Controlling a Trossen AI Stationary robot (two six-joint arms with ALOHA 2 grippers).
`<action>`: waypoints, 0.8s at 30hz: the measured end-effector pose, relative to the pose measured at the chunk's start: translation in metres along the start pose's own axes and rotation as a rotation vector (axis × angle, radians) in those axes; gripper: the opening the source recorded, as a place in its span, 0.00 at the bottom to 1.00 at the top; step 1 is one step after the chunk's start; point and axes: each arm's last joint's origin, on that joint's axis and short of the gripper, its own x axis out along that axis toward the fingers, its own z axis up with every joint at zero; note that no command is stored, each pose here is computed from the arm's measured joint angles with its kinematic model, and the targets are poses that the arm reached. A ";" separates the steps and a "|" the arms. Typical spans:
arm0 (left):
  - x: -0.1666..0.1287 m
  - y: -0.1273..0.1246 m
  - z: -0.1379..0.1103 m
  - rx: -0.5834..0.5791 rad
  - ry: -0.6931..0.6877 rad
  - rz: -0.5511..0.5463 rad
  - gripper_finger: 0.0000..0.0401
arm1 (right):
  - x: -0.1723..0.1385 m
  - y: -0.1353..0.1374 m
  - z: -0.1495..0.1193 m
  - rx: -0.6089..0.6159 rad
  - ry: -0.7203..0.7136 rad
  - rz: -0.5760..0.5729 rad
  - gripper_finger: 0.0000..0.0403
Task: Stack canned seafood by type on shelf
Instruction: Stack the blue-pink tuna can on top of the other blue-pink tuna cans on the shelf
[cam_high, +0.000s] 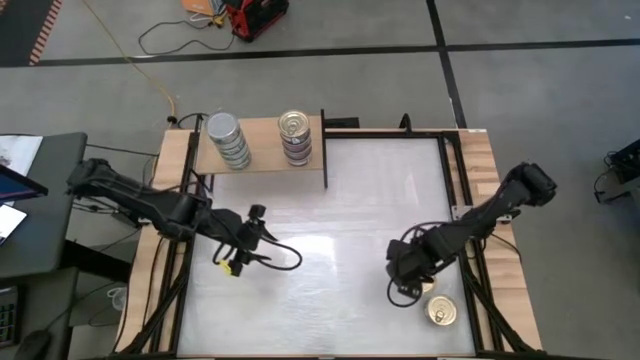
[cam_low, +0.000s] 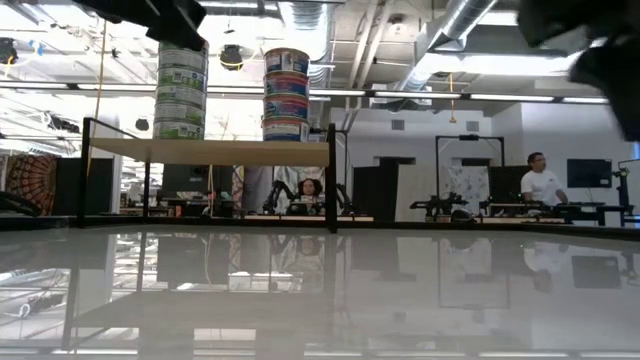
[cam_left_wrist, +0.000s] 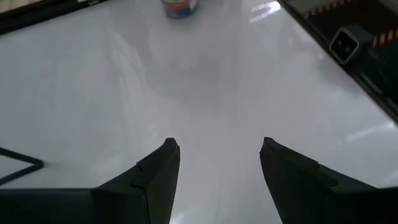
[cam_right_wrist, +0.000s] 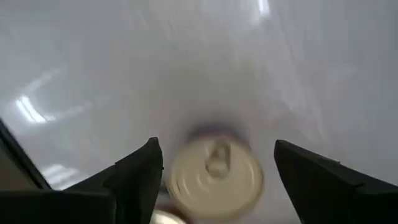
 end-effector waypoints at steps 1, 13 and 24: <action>0.002 -0.001 -0.001 -0.015 -0.014 0.001 0.54 | 0.001 0.000 -0.003 0.012 0.030 -0.014 0.81; 0.000 -0.035 0.007 -0.041 -0.131 0.000 0.54 | 0.049 0.006 -0.023 0.062 0.303 -0.118 0.76; -0.009 -0.058 0.018 -0.059 -0.266 0.013 0.54 | 0.069 0.012 0.018 -0.042 0.218 -0.080 0.76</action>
